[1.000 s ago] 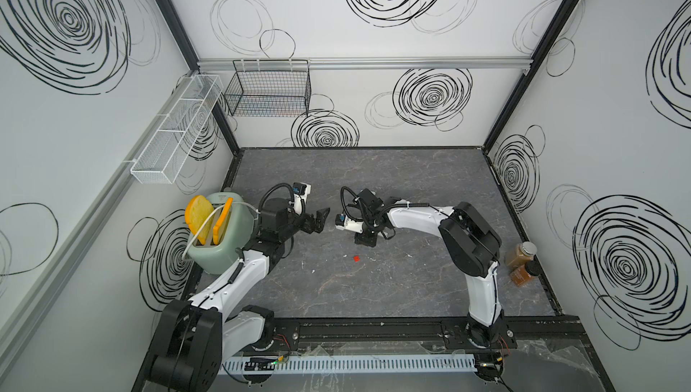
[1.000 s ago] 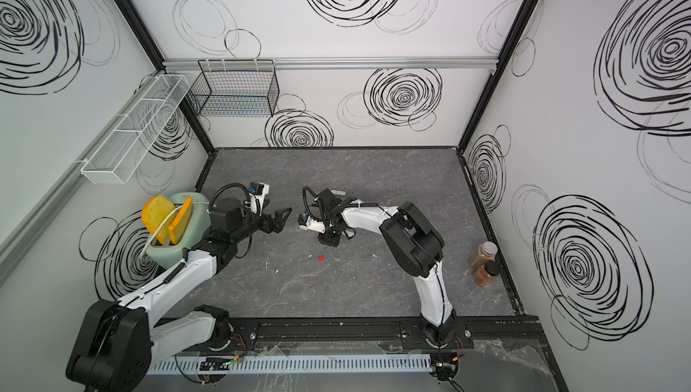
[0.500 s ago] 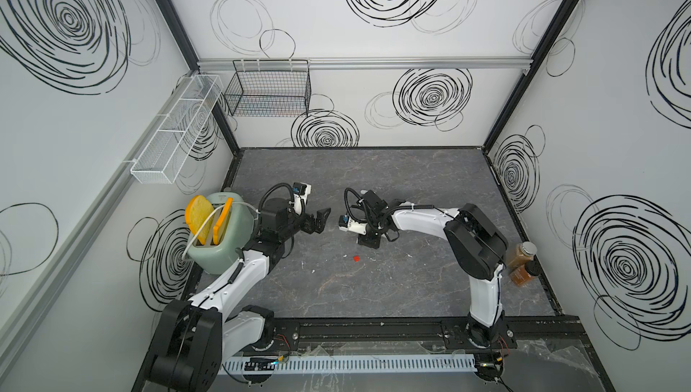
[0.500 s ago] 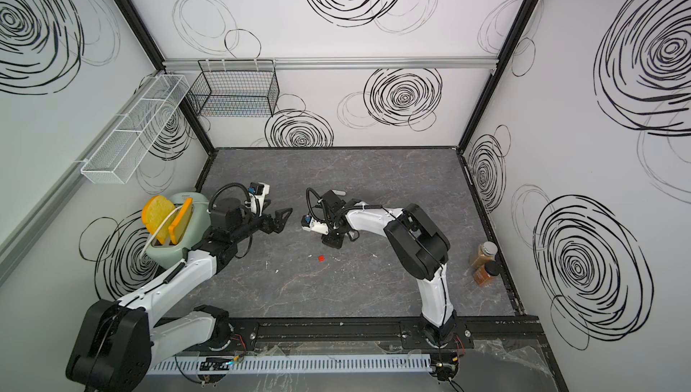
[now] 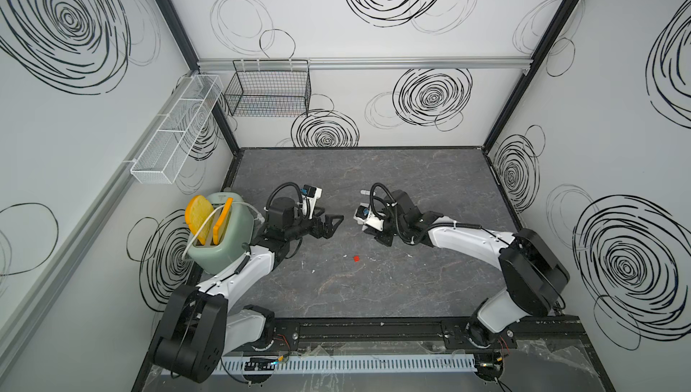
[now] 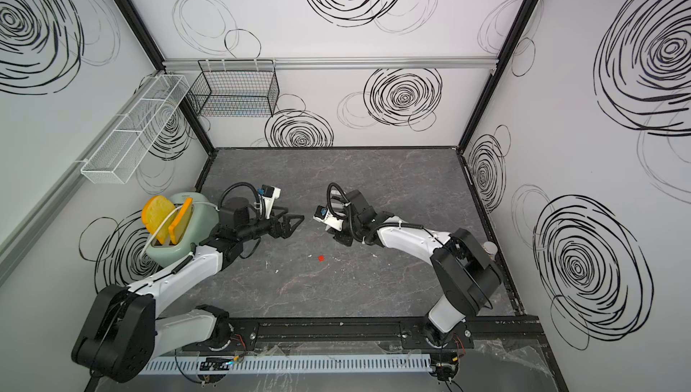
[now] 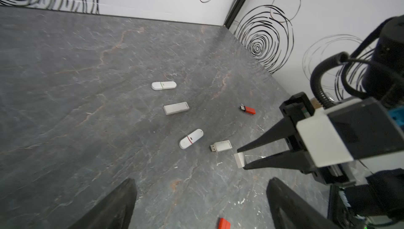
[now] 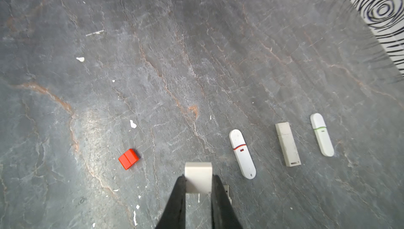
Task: Close the usb drive cover
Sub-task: Pick up the cover from the center of the board.
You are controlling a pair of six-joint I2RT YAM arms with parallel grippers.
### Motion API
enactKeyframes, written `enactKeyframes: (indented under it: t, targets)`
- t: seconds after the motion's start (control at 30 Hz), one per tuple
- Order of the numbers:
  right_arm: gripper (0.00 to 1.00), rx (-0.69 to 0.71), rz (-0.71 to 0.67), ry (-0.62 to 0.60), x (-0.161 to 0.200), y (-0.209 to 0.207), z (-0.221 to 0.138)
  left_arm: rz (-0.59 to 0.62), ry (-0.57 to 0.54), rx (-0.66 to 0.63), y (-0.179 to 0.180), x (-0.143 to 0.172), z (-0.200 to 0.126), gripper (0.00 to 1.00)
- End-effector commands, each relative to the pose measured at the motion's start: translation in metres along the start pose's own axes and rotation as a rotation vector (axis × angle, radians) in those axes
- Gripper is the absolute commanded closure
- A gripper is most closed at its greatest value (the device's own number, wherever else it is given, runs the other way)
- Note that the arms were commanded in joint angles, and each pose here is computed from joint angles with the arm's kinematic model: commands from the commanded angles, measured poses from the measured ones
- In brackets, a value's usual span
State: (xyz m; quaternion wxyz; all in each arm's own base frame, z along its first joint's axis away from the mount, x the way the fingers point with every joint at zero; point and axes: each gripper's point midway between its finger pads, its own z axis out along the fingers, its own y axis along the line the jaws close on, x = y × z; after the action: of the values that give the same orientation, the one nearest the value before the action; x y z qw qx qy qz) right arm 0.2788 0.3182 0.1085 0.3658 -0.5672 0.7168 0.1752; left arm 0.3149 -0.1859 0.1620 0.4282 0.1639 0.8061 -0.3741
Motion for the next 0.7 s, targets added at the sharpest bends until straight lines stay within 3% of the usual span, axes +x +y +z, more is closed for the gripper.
enactKeyframes:
  t: [0.0,0.23,0.67]
  targets:
    - [0.87,0.070,-0.035,-0.180,-0.033,-0.010,-0.015,-0.019,-0.032,0.148,-0.032,-0.020,0.005,0.07]
    - [0.87,0.106,-0.037,-0.302,-0.052,-0.010,-0.029,-0.114,0.010,0.250,-0.050,-0.016,0.017,0.17]
    - [0.87,0.112,-0.060,-0.337,-0.061,0.003,-0.018,-0.181,0.072,0.287,-0.061,-0.008,0.037,0.29]
